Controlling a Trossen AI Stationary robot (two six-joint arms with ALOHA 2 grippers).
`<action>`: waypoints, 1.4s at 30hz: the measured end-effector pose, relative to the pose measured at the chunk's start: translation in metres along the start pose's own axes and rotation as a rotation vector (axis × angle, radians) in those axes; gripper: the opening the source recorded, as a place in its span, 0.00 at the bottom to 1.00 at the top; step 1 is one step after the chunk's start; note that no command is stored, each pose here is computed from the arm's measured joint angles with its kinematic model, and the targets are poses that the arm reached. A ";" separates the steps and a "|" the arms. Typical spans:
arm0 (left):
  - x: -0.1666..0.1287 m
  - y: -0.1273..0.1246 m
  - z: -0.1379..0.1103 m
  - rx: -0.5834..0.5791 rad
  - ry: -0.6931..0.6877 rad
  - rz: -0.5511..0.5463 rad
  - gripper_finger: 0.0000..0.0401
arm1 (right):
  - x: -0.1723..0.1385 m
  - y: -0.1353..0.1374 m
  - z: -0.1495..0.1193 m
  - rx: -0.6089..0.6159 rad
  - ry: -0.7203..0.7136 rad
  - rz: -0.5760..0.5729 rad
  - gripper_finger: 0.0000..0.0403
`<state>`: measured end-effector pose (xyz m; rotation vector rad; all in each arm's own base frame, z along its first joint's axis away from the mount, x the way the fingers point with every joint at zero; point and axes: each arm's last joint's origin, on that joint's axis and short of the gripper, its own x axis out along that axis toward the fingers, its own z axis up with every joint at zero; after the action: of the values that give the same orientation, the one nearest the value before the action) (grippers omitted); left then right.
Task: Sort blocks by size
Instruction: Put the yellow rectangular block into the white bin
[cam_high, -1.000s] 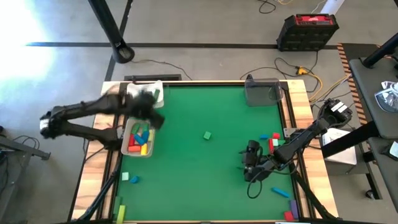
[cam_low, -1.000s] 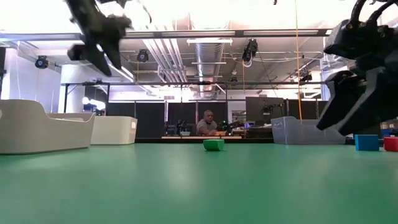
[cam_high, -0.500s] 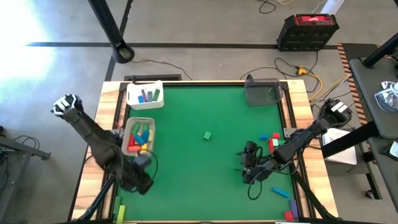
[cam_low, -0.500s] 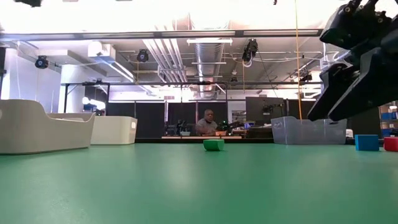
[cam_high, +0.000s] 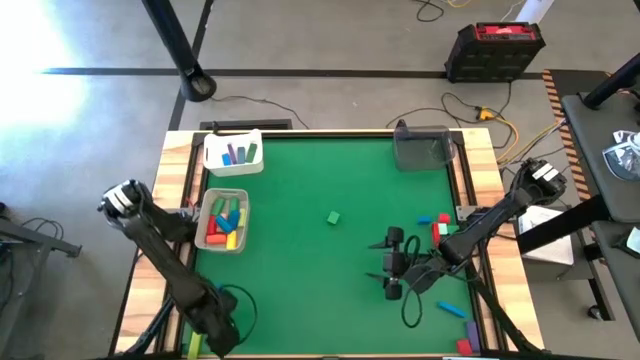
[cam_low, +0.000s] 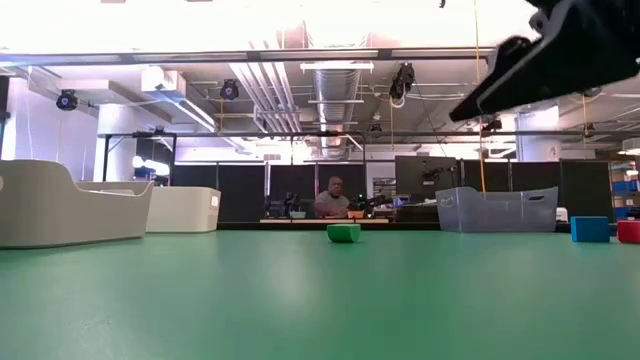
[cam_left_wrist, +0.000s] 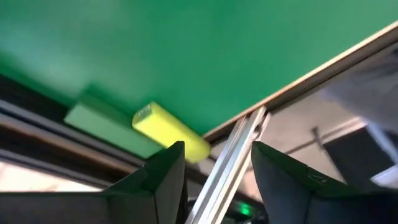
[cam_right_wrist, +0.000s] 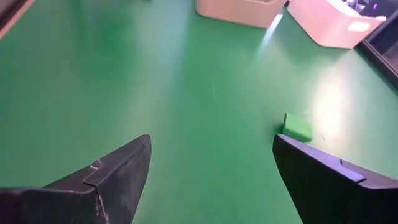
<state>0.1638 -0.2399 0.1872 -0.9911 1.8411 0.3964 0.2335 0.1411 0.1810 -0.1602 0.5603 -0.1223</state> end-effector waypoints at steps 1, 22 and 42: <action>0.003 -0.002 0.000 0.005 0.018 0.014 0.42 | 0.000 0.000 0.002 -0.004 -0.009 0.002 0.81; 0.061 0.007 0.014 0.051 0.228 0.333 0.42 | 0.000 0.001 0.004 0.020 -0.033 0.010 0.78; 0.056 0.012 0.016 0.263 0.160 0.351 0.42 | 0.000 0.001 0.003 0.034 -0.025 0.018 0.73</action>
<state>0.1533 -0.2482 0.1296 -0.5333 2.1552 0.2789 0.2354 0.1427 0.1831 -0.1233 0.5339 -0.1119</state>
